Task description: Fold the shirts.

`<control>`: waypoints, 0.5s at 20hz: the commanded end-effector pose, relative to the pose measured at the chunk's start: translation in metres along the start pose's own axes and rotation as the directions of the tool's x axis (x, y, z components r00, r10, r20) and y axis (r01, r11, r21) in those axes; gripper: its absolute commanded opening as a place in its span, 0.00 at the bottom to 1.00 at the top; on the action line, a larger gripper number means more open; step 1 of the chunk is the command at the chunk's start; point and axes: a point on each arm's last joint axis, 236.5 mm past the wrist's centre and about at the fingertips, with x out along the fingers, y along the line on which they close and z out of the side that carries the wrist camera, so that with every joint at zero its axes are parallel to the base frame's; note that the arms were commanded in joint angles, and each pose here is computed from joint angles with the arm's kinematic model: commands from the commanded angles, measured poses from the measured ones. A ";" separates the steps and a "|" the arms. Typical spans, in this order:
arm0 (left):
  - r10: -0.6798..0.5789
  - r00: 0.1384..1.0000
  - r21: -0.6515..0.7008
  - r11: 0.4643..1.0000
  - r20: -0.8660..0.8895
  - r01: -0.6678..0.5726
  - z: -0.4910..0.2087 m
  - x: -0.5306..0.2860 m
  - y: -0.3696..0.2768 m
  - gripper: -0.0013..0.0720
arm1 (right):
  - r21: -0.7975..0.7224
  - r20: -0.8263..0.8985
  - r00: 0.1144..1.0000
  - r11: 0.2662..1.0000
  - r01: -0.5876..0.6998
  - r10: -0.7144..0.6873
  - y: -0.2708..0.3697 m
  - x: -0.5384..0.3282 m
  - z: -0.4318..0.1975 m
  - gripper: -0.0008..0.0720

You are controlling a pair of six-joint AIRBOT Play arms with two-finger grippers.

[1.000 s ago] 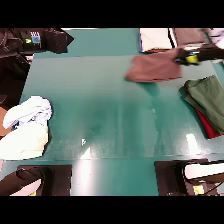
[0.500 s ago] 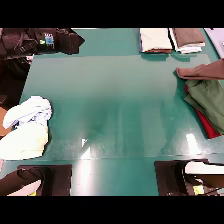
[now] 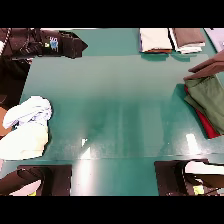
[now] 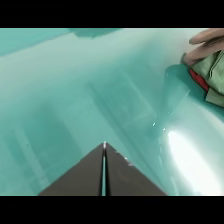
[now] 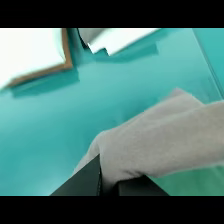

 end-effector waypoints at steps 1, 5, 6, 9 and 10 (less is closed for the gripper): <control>-0.003 1.000 0.003 1.000 -0.021 0.003 -0.005 0.000 -0.001 0.06 | -0.033 -0.109 0.991 0.997 0.067 -0.070 -0.014 -0.010 -0.024 0.04; 0.001 0.999 0.014 1.000 -0.044 0.000 -0.010 0.000 0.000 0.06 | -0.001 -0.226 0.967 0.993 0.118 -0.115 -0.040 -0.024 -0.052 0.04; 0.001 0.999 0.016 1.000 -0.045 0.000 -0.011 0.000 0.000 0.06 | 0.017 -0.245 0.961 0.991 0.133 -0.125 -0.049 -0.029 -0.057 0.04; 0.001 0.999 0.039 0.999 -0.048 0.001 -0.011 0.000 0.000 0.06 | 0.089 -0.276 0.948 0.978 0.189 -0.158 -0.078 -0.046 -0.075 0.04; 0.001 0.999 0.039 0.999 -0.048 0.001 -0.011 0.000 0.000 0.06 | 0.114 -0.287 0.943 0.972 0.206 -0.166 -0.086 -0.048 -0.085 0.04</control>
